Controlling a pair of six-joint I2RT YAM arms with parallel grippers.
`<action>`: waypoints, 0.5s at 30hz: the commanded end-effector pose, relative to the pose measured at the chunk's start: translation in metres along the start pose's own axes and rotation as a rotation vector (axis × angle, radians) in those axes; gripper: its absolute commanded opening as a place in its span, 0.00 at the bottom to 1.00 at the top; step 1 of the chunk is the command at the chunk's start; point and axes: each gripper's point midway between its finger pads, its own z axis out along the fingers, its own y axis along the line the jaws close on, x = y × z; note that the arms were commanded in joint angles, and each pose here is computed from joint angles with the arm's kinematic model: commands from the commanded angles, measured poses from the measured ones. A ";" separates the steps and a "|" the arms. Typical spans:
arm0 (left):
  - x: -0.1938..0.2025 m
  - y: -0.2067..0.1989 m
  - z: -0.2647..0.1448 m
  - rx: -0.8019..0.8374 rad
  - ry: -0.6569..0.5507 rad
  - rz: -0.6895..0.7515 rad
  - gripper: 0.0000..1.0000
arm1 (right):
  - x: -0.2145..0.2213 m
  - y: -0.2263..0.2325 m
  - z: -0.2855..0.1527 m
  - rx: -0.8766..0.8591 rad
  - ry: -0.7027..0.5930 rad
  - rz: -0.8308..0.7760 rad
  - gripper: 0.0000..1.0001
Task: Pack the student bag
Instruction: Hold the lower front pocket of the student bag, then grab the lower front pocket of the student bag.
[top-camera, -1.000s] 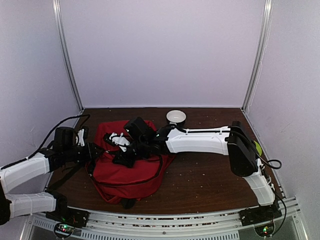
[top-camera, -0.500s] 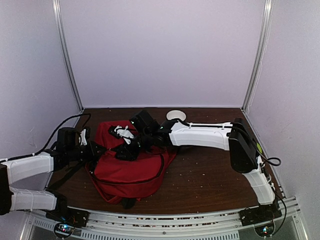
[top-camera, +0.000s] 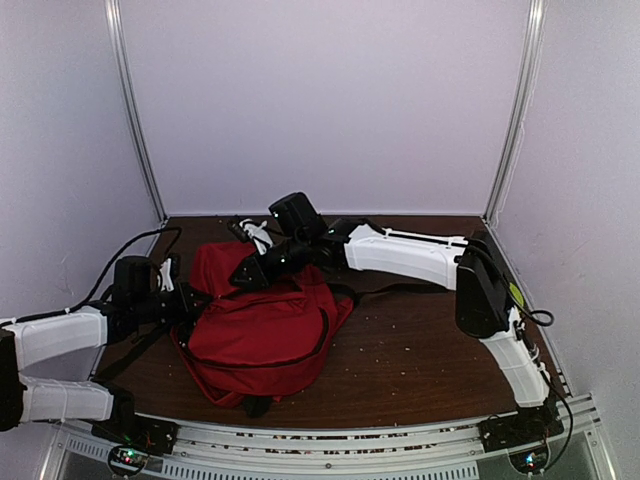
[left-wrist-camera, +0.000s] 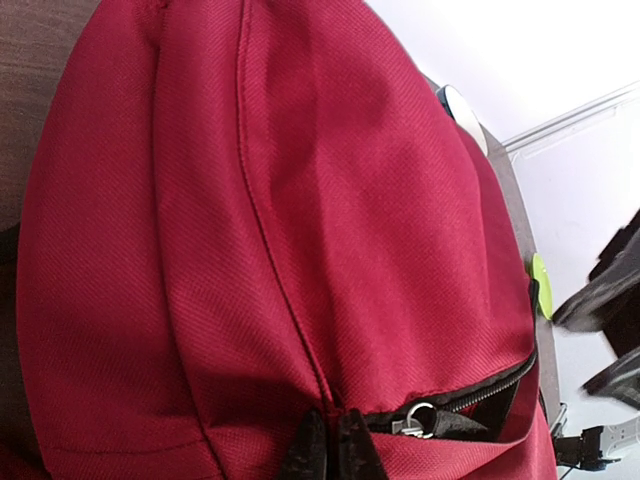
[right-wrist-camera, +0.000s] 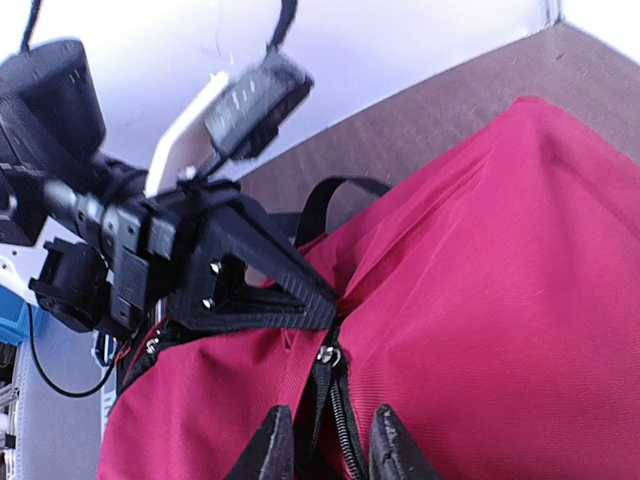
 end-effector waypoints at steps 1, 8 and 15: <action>0.007 -0.004 -0.001 0.036 0.016 0.033 0.04 | 0.030 0.004 0.021 -0.042 0.075 0.046 0.26; 0.005 -0.008 -0.004 0.047 0.003 0.045 0.00 | 0.049 0.008 0.030 -0.037 0.128 0.043 0.34; 0.003 -0.013 -0.004 0.078 -0.005 0.052 0.00 | 0.053 0.005 0.039 -0.038 0.129 0.061 0.40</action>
